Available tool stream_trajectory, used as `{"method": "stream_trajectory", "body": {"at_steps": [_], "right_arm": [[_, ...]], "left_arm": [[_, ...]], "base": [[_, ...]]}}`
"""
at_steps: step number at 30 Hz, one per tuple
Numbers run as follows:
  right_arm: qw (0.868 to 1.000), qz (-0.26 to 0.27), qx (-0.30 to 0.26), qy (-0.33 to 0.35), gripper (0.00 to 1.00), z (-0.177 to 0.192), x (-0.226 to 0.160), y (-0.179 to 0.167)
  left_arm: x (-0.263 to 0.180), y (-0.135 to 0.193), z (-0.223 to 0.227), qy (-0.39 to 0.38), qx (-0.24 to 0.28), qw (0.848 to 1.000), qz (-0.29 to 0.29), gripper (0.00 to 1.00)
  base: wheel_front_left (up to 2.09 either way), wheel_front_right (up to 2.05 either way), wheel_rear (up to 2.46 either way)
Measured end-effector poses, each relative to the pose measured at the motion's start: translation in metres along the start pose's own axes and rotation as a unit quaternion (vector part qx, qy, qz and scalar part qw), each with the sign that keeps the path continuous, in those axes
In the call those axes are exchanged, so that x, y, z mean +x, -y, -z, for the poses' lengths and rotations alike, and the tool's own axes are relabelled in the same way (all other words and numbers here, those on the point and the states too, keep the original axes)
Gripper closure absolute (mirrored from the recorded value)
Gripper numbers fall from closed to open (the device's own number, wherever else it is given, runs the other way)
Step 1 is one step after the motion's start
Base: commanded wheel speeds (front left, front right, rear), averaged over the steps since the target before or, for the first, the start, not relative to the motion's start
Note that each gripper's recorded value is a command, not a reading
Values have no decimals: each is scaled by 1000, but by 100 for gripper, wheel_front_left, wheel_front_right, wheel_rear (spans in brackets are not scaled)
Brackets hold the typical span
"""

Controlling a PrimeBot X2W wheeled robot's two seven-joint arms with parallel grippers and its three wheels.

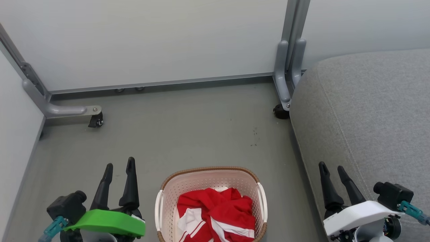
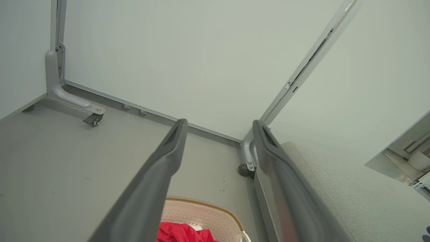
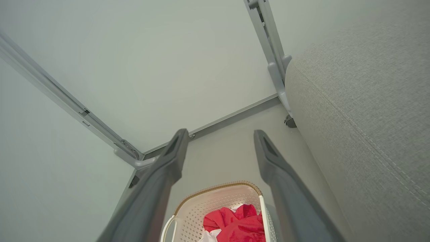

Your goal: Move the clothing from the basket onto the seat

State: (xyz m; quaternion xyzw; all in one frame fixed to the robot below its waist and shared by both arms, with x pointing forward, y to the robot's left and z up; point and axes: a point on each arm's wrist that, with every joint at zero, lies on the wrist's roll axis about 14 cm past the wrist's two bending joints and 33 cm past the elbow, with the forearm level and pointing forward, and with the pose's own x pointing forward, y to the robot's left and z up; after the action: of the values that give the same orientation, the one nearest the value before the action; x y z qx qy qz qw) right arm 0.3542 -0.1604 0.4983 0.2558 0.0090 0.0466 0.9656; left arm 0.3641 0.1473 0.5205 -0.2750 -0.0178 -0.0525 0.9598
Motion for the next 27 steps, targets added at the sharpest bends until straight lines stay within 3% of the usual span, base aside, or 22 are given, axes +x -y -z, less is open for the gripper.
{"method": "stream_trajectory", "body": {"at_steps": [13,27], "right_arm": [[996,-35,-81,3,0,1,0,-17],[989,-51,-139,12,0,1,-3,-24]], "left_arm": [[-2,13,0,9,84,996,19,0],[-6,20,-2,22,138,990,33,0]], "base": [[0,0,0],[0,0,0]]}}
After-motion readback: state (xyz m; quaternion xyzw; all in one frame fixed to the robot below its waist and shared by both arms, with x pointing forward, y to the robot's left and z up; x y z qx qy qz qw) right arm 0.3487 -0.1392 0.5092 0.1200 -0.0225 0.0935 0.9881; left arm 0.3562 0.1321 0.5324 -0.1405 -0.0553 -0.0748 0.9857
